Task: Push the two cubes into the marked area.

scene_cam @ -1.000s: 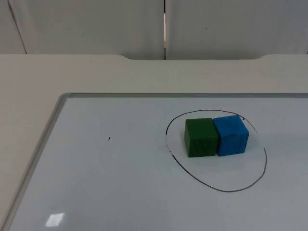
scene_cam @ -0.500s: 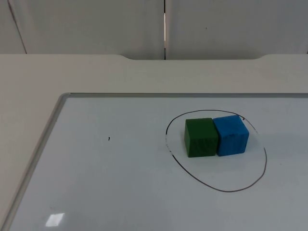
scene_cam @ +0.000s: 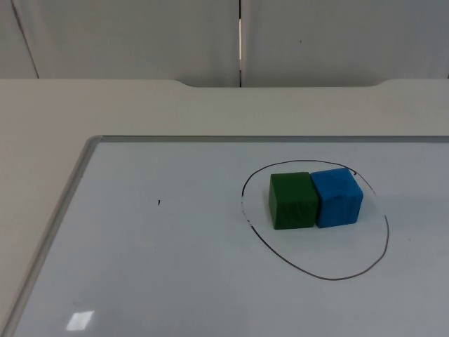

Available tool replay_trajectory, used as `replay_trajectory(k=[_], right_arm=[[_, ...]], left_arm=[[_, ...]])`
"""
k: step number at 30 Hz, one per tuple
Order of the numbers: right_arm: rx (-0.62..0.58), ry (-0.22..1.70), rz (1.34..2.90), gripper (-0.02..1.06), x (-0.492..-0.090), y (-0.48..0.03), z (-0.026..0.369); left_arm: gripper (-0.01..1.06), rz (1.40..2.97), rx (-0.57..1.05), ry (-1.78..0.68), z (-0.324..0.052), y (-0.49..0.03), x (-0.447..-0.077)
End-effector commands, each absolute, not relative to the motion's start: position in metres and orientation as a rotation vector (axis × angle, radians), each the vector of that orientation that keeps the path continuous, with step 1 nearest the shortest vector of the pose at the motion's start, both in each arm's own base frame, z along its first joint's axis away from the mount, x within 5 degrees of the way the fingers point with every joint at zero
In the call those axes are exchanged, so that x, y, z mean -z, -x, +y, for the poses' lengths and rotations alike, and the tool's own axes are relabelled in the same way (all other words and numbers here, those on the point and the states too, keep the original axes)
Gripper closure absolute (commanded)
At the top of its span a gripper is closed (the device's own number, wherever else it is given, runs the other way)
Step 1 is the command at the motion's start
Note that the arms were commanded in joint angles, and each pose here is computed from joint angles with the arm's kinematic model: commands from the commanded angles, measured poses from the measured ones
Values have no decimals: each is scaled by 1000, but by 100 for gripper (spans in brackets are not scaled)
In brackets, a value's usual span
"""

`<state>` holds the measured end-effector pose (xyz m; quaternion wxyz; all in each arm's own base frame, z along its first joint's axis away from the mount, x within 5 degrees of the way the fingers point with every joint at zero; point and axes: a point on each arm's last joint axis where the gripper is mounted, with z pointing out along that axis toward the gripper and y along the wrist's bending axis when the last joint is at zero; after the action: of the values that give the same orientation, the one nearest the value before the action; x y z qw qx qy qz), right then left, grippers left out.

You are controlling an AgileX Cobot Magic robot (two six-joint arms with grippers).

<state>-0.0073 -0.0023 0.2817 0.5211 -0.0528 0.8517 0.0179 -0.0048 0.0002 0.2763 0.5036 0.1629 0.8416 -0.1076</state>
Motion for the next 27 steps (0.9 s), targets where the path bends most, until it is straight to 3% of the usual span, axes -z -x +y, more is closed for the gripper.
replay_trajectory(k=[1, 27], right_arm=[[-25, 95, 2046, -1, -280, 7, -2], [7, 42, 2048, -1, -280, 7, -2]], left_arm=[[0, 2036, 252, -391, 1, 5, -275], [0, 2038, 245, -374, 0, 5, -275]])
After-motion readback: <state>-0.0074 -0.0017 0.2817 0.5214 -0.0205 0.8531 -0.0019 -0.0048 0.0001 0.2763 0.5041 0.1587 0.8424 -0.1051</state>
